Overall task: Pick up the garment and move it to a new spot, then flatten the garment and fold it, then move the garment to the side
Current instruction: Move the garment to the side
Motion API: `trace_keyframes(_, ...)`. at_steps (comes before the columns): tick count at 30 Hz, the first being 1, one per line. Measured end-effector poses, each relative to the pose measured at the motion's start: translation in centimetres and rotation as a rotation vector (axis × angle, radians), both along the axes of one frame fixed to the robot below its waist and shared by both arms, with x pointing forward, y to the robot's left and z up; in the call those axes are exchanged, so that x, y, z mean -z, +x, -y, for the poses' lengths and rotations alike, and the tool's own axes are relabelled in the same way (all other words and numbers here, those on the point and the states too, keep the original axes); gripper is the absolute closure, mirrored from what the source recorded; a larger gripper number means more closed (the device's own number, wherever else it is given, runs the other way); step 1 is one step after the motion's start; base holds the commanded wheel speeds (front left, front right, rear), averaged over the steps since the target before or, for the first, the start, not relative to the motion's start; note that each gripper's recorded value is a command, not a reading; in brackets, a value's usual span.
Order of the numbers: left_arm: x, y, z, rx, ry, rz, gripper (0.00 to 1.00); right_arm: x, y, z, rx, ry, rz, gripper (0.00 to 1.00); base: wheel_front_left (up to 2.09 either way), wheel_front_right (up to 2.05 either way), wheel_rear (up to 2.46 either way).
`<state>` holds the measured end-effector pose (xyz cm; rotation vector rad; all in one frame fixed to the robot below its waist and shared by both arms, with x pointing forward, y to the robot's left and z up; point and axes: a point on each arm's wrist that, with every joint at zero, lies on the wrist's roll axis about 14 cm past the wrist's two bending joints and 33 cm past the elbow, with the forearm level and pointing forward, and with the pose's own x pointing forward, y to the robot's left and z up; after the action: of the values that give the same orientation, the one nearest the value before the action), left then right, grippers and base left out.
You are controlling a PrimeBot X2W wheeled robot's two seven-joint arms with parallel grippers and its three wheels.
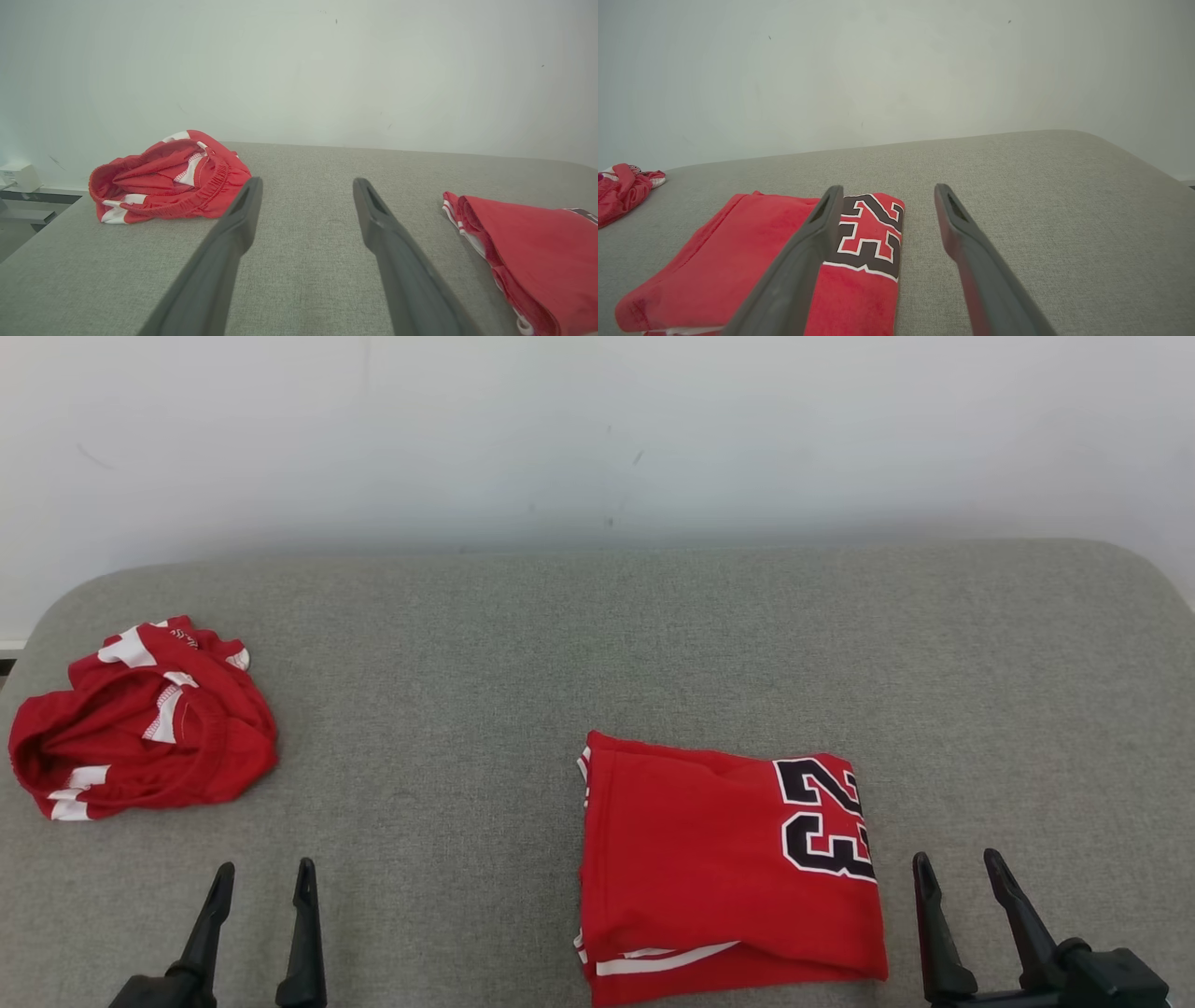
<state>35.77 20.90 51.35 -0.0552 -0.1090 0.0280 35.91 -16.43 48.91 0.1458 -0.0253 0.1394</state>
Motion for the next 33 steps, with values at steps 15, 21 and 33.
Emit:
trace_keyframes(15, 0.3, 0.3, 0.0, -0.001, 0.004, -0.009, 0.00, 0.5, 0.9, -0.4, -0.022, -0.022, -0.016, 0.00, 0.00, 0.00, 0.00)
trace_keyframes(21, 0.4, 0.9, 0.2, 0.001, 0.007, -0.013, 0.00, 1.5, 3.2, -0.6, -0.054, -0.055, -0.054, 0.00, 0.00, 0.00, 0.00)
trace_keyframes(33, 1.7, 1.8, 0.2, -0.006, 0.000, -0.052, 0.00, 6.8, 5.8, -1.4, -0.100, -0.092, -0.256, 0.00, 0.00, 0.00, 0.00)
